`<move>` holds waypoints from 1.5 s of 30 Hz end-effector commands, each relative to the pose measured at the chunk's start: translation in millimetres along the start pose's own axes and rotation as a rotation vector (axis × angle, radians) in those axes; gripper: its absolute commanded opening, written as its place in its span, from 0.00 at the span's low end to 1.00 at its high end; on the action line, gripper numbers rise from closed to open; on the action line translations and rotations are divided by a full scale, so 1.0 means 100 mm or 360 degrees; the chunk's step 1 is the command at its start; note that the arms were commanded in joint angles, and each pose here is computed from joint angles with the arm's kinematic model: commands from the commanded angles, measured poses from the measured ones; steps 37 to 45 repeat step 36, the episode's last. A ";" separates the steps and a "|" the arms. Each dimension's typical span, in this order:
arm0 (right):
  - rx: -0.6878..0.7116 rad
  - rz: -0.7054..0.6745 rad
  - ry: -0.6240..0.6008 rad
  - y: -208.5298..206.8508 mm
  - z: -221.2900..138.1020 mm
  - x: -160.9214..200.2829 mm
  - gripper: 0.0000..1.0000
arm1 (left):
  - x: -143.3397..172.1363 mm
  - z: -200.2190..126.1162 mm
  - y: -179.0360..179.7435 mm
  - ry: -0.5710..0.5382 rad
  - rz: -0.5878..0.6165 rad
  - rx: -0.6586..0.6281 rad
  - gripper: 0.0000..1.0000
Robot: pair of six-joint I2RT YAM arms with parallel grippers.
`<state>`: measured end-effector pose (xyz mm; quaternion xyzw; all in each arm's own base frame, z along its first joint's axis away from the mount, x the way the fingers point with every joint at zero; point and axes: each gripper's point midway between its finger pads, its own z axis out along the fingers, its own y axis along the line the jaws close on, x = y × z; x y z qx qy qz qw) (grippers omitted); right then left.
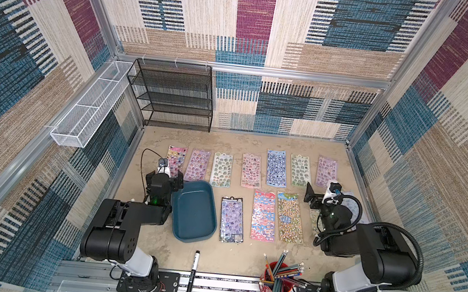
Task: Take the stickers out of the storage box
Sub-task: Reset both arms
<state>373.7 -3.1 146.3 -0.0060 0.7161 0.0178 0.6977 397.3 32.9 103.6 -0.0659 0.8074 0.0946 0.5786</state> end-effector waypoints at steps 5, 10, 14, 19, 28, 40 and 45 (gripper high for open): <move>0.0057 0.0103 -0.0104 -0.09 -0.19 -0.08 0.99 | 0.05 0.01 -0.01 0.0042 -0.0012 0.0016 0.99; 0.0150 0.0134 -0.0207 -0.18 -0.33 -0.18 0.99 | 0.06 0.01 0.02 0.0039 -0.0021 -0.0005 0.99; -0.0094 0.0028 -0.0017 0.07 -0.02 -0.03 0.99 | 0.05 0.01 0.01 0.0039 -0.0025 -0.0006 0.99; -0.0199 -0.0009 -0.0037 0.18 -0.04 -0.04 0.99 | 0.05 0.01 0.02 0.0038 -0.0018 -0.0007 0.99; -0.0198 -0.0006 0.0007 0.18 0.02 0.00 0.99 | 0.06 0.03 0.01 0.0060 -0.0021 0.0009 0.98; -0.0121 0.0017 -0.0033 0.10 -0.04 -0.04 0.99 | 0.06 0.02 0.01 0.0051 -0.0029 0.0019 0.99; -0.0121 0.0017 -0.0033 0.10 -0.04 -0.04 0.99 | 0.06 0.02 0.01 0.0051 -0.0029 0.0019 0.99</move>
